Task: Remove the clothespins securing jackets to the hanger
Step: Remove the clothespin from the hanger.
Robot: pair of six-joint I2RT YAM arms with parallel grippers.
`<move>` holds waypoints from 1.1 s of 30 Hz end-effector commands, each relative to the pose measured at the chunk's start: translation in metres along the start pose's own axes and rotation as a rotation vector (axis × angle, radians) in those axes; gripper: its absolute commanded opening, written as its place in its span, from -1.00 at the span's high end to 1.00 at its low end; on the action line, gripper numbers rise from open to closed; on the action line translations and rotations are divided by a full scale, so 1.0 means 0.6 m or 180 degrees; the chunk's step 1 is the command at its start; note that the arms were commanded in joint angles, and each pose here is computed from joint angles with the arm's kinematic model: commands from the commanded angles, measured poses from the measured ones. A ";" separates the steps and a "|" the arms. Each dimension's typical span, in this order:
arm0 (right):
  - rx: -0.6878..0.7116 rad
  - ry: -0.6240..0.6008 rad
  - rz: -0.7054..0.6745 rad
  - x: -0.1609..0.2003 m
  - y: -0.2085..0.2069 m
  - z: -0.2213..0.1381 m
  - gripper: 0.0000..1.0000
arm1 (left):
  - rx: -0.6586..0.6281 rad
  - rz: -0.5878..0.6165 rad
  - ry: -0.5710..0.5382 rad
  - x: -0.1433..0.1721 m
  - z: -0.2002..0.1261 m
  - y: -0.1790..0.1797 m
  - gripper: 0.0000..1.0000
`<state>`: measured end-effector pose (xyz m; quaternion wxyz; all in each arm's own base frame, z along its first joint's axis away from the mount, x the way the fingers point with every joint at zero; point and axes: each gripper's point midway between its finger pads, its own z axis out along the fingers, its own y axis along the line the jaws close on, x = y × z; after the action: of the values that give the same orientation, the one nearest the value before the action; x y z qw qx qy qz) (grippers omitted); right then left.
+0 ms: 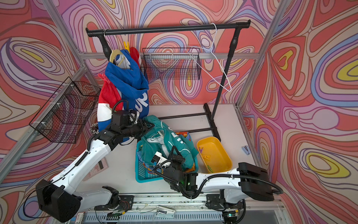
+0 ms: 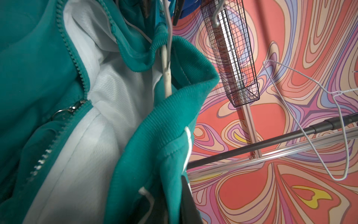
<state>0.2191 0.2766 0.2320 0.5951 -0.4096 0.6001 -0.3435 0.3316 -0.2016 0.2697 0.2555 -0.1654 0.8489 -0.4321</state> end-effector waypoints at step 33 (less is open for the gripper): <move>0.0115 0.0019 0.0115 0.006 -0.008 -0.004 1.00 | 0.0240 -0.0163 -0.0065 -0.012 -0.019 -0.001 1.00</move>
<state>0.2178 0.2791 0.2285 0.5988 -0.4129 0.5876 -0.3544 0.3317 -0.1940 0.2677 0.2487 -0.1799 0.8363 -0.4543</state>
